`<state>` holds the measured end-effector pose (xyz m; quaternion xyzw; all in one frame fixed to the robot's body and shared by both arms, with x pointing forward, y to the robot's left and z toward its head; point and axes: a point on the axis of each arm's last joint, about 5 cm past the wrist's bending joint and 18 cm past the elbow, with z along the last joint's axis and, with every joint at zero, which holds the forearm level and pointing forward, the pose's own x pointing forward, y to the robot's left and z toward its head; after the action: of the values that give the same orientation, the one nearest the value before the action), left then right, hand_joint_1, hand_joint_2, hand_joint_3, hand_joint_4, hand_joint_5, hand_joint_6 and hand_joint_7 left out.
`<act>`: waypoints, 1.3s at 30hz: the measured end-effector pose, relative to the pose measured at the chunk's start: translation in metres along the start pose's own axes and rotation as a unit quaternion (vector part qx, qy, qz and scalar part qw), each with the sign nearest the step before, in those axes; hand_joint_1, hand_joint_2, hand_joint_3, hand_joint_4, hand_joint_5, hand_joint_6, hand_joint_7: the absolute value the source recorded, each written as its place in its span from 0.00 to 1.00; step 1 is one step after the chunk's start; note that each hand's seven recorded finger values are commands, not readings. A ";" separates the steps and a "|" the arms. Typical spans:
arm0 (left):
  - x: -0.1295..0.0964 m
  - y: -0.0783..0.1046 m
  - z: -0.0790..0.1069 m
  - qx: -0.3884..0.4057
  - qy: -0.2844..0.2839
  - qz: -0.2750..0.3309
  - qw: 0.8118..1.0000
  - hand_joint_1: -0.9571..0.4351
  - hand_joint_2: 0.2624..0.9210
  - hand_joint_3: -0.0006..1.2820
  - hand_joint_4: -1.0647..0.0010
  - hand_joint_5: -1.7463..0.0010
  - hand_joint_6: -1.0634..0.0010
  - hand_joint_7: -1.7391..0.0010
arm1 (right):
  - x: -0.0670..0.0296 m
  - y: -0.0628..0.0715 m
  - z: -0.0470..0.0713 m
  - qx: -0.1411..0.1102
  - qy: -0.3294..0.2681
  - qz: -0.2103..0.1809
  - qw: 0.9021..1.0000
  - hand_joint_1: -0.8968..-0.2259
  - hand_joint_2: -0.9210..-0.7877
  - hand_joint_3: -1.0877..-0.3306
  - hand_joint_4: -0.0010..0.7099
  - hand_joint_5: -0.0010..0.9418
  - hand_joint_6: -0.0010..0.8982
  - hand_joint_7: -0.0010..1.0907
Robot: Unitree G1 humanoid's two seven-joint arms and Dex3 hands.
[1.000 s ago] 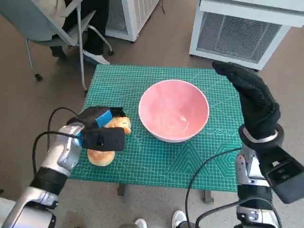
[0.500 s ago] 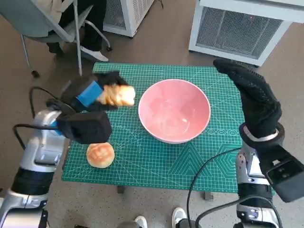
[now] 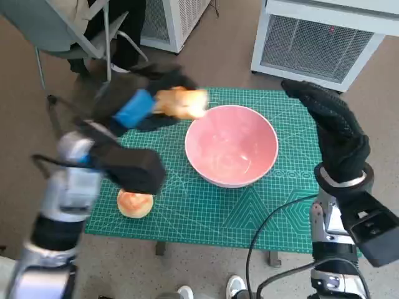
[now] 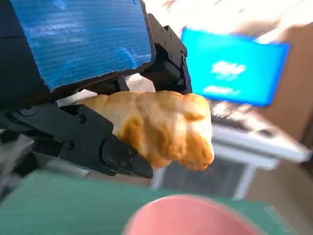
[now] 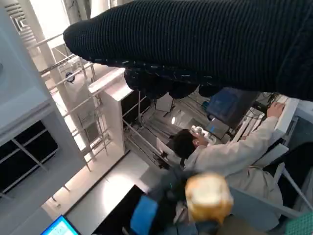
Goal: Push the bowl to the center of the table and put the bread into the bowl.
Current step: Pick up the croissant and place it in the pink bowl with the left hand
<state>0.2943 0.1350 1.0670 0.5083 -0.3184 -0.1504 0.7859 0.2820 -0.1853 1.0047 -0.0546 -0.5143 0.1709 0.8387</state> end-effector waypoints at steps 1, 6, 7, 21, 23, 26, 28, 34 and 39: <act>0.003 -0.004 0.002 -0.003 -0.010 -0.004 1.000 0.69 1.00 0.02 0.29 0.42 0.38 0.31 | 0.0001 0.000 0.000 0.000 0.000 0.000 1.000 0.47 0.00 0.45 0.38 0.01 0.00 0.60; 0.018 -0.024 0.005 -0.011 -0.033 -0.037 0.999 0.69 1.00 0.04 0.31 0.41 0.41 0.29 | 0.0000 0.000 0.000 0.001 0.000 0.000 1.000 0.47 0.00 0.46 0.38 0.01 0.00 0.59; 0.021 -0.029 0.004 -0.015 -0.031 -0.049 0.998 0.69 1.00 0.04 0.31 0.41 0.42 0.28 | 0.0000 0.000 0.000 0.000 0.000 0.000 1.000 0.46 0.00 0.46 0.38 0.01 0.00 0.59; 0.033 -0.070 -0.013 -0.036 0.053 -0.264 0.962 0.58 0.98 0.02 0.86 0.98 0.73 0.94 | -0.0022 -0.001 0.002 -0.005 -0.001 0.001 1.000 0.46 0.00 0.44 0.38 0.00 0.00 0.59; 0.032 -0.072 -0.015 -0.039 0.067 -0.289 0.954 0.55 0.97 0.01 0.89 0.99 0.74 0.96 | -0.0020 -0.002 0.003 -0.007 -0.003 0.001 1.000 0.46 0.00 0.44 0.38 0.00 0.00 0.59; 0.032 -0.072 -0.016 -0.039 0.073 -0.299 0.951 0.52 0.95 0.00 0.93 1.00 0.76 0.98 | -0.0021 -0.003 0.004 -0.009 -0.002 0.001 1.000 0.46 0.00 0.44 0.38 0.00 0.00 0.59; 0.031 -0.071 -0.016 -0.037 0.070 -0.295 0.952 0.50 0.95 0.00 0.94 1.00 0.77 0.99 | -0.0020 -0.003 0.004 -0.010 -0.003 0.001 1.000 0.46 0.00 0.44 0.38 0.00 0.00 0.59; 0.025 -0.063 -0.020 -0.045 0.046 -0.260 0.964 0.46 0.94 0.00 0.96 1.00 0.79 1.00 | -0.0021 -0.001 0.005 -0.017 -0.001 0.004 1.000 0.45 0.00 0.44 0.38 0.00 0.00 0.59; 0.011 -0.050 -0.027 -0.056 0.012 -0.224 0.973 0.47 0.94 0.00 0.92 0.99 0.76 0.99 | -0.0025 0.000 0.005 -0.017 -0.001 0.004 1.000 0.45 0.00 0.44 0.38 0.00 0.00 0.59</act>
<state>0.3244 0.1257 1.0188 0.5240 -0.1777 -0.3343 0.7630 0.2767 -0.1870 1.0050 -0.0707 -0.5179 0.1654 0.8363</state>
